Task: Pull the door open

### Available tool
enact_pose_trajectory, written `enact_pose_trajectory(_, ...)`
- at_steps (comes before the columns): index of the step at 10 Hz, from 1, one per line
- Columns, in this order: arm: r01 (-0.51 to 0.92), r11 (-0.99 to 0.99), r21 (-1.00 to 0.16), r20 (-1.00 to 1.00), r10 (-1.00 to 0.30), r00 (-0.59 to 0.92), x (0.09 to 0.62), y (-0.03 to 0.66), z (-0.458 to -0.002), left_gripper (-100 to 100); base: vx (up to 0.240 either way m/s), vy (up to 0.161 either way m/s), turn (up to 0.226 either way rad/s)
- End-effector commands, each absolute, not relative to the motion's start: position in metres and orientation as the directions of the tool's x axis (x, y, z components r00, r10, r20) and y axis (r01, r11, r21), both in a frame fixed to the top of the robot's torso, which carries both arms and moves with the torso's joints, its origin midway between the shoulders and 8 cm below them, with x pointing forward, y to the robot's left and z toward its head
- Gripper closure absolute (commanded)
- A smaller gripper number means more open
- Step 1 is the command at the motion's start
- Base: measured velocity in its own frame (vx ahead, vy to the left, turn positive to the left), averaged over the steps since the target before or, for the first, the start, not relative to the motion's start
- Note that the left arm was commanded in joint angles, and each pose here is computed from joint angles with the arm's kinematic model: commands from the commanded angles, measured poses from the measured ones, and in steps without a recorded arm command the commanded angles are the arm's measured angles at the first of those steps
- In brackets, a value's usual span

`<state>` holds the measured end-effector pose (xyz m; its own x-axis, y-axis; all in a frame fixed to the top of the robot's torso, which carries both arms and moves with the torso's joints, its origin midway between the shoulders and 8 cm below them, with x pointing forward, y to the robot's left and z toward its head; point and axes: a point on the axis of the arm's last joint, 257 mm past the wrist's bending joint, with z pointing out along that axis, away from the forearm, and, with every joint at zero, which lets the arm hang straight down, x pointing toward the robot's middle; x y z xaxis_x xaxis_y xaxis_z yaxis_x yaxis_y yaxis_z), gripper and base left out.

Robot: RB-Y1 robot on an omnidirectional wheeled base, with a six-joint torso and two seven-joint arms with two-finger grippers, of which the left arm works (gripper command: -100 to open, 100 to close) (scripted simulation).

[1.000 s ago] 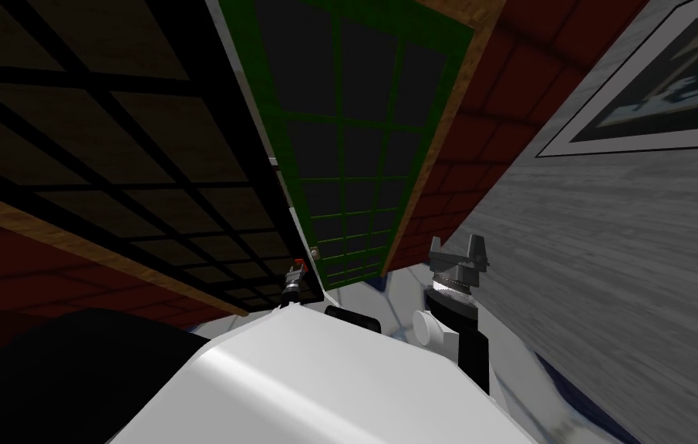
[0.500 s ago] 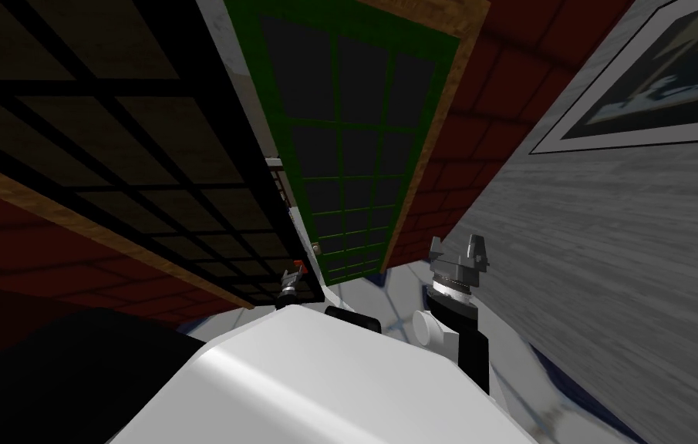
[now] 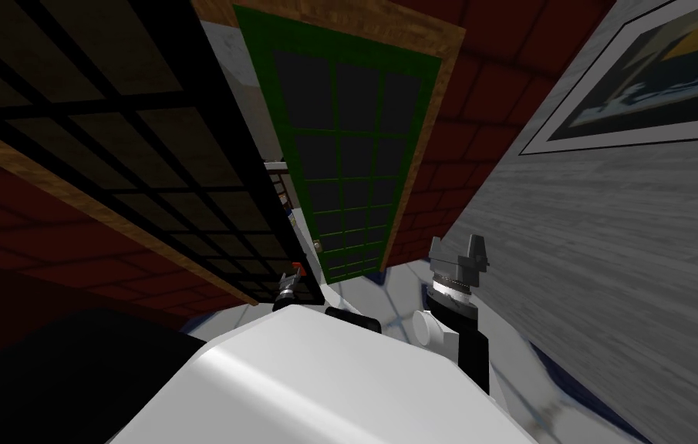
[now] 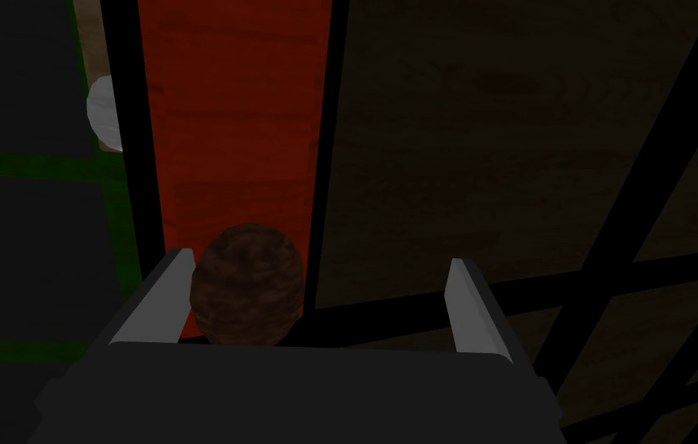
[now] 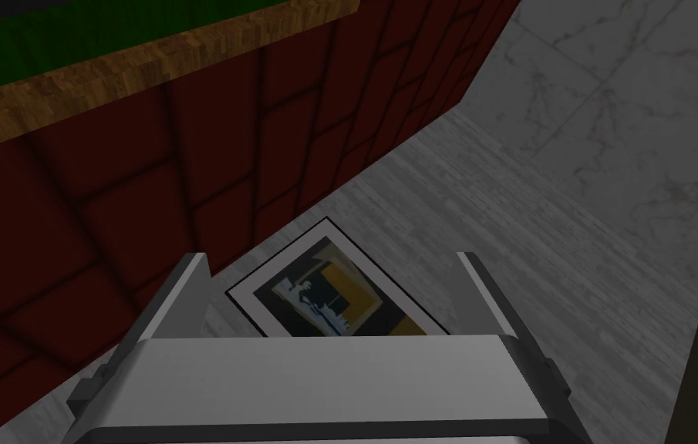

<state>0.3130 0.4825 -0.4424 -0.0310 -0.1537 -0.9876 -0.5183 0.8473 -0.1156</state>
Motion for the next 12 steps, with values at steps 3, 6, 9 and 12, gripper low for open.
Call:
enact_pose_trajectory(3,-0.564,0.82,-0.098,-0.986,-0.155,-0.054,0.287,0.503,-0.446,100,-0.038,-0.001,0.001)
enact_pose_trajectory(6,-0.564,0.82,-0.098,-0.986,-0.155,-0.054,0.287,0.503,-0.446,100,0.009,0.006,-0.002)
enact_pose_trajectory(9,-0.564,0.82,-0.098,-0.986,-0.155,-0.054,0.287,0.503,-0.446,100,0.002,-0.002,0.0)
enact_pose_trajectory(12,-0.517,0.834,-0.195,-0.976,-0.219,0.014,0.308,0.479,-0.437,100,-0.039,-0.019,-0.055)
